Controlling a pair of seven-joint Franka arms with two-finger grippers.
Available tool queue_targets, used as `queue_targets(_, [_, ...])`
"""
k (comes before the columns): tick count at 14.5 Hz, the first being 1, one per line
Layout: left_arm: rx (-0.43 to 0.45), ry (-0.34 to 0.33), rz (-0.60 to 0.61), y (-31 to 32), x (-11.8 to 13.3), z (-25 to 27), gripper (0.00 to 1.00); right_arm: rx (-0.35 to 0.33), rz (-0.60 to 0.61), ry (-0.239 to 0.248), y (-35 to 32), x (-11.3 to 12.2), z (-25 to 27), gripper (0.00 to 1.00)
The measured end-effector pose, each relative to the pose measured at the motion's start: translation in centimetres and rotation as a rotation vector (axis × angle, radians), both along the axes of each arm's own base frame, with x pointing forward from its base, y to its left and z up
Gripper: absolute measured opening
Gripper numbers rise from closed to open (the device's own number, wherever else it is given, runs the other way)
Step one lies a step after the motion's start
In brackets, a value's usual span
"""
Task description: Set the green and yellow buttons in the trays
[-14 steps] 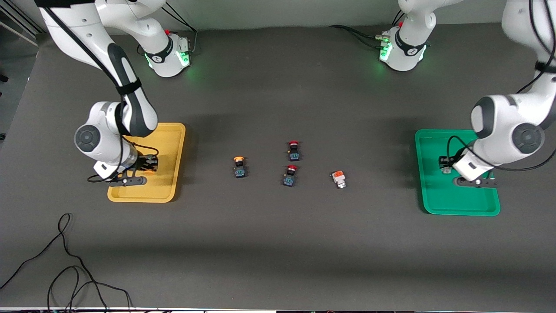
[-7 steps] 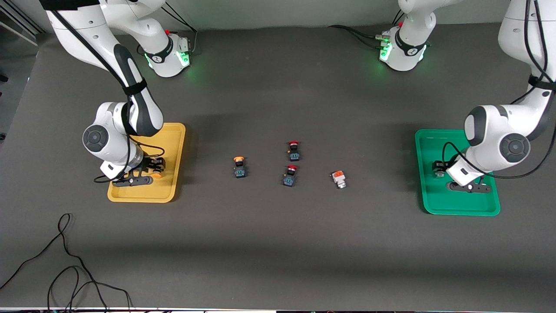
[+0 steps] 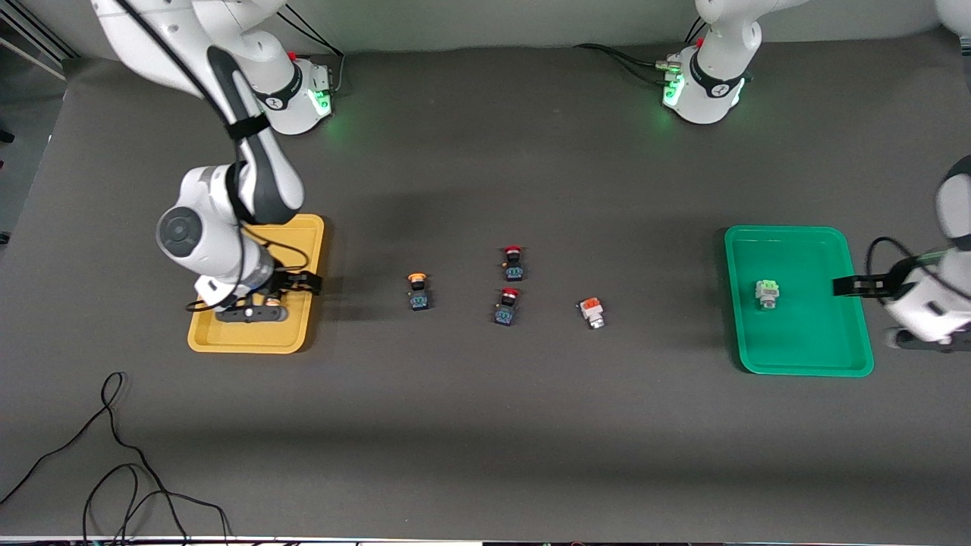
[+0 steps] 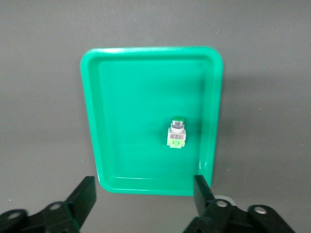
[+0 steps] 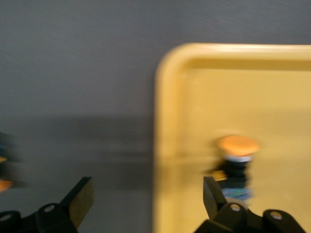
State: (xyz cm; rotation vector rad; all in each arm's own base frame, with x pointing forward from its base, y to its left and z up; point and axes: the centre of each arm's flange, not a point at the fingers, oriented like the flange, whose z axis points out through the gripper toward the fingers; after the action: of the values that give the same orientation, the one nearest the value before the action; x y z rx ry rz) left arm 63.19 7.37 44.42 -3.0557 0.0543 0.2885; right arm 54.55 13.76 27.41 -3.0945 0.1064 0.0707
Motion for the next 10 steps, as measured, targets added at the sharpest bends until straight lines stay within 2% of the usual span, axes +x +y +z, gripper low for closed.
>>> queue_targets(1, [-0.016,-0.007,-0.004,-0.8,0.2,0.4,1.00,0.002,-0.023,-0.008,2.8,0.1,0.9,1.00])
queue_targets(4, [-0.040,0.018,-0.025,-5.6,1.1,-2.4,1.00,0.001,-0.057,-0.021,9.0,-0.1,1.1,1.00])
queue_targets(7, [-0.027,0.004,0.017,-15.5,1.9,-6.2,1.00,0.001,-0.070,-0.004,13.8,-0.2,-1.5,1.00])
queue_targets(10, [-0.034,-0.035,0.095,-26.1,0.7,-7.8,1.00,-0.032,-0.067,-0.006,17.8,-0.5,-4.6,1.00])
